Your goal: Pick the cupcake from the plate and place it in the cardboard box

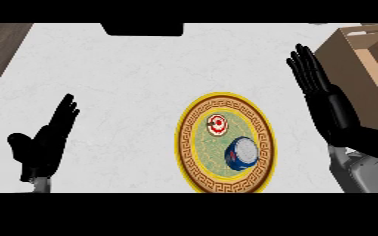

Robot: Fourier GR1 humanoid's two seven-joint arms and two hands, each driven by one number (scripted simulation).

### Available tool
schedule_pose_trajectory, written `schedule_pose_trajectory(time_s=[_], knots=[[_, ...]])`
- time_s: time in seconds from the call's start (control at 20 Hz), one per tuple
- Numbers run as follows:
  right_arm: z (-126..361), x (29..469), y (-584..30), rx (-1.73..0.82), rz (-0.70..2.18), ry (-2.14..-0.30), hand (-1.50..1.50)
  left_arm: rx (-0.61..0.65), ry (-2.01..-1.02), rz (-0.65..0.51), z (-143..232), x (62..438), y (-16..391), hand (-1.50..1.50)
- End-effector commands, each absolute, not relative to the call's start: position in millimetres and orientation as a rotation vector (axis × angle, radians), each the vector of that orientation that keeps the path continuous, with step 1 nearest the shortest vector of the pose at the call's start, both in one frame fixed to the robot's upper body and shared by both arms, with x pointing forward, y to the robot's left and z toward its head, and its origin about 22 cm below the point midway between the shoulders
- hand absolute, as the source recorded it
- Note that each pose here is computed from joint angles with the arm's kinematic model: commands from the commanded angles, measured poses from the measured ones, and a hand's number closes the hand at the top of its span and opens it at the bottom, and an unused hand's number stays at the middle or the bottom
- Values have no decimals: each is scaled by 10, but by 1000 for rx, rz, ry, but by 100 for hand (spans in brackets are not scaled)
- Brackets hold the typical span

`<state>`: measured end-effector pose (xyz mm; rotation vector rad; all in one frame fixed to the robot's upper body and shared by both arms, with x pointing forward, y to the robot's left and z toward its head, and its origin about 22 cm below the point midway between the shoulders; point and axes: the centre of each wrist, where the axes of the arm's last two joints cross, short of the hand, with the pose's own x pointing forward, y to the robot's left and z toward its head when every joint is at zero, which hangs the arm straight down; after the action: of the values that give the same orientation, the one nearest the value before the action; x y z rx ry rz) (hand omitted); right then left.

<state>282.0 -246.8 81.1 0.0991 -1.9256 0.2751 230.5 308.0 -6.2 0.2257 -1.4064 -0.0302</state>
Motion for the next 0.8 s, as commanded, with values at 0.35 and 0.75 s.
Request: schedule_pose_trajectory(time_s=[0.35,0.75], knots=[[1737,2957,-2936,-393,560,-1912,-150,134,-1717,-490,549,2732,2726,0],[1470,2757,-2954,-406,913,-2004,-150,113,-1740,-521,706,2801,2714,0]])
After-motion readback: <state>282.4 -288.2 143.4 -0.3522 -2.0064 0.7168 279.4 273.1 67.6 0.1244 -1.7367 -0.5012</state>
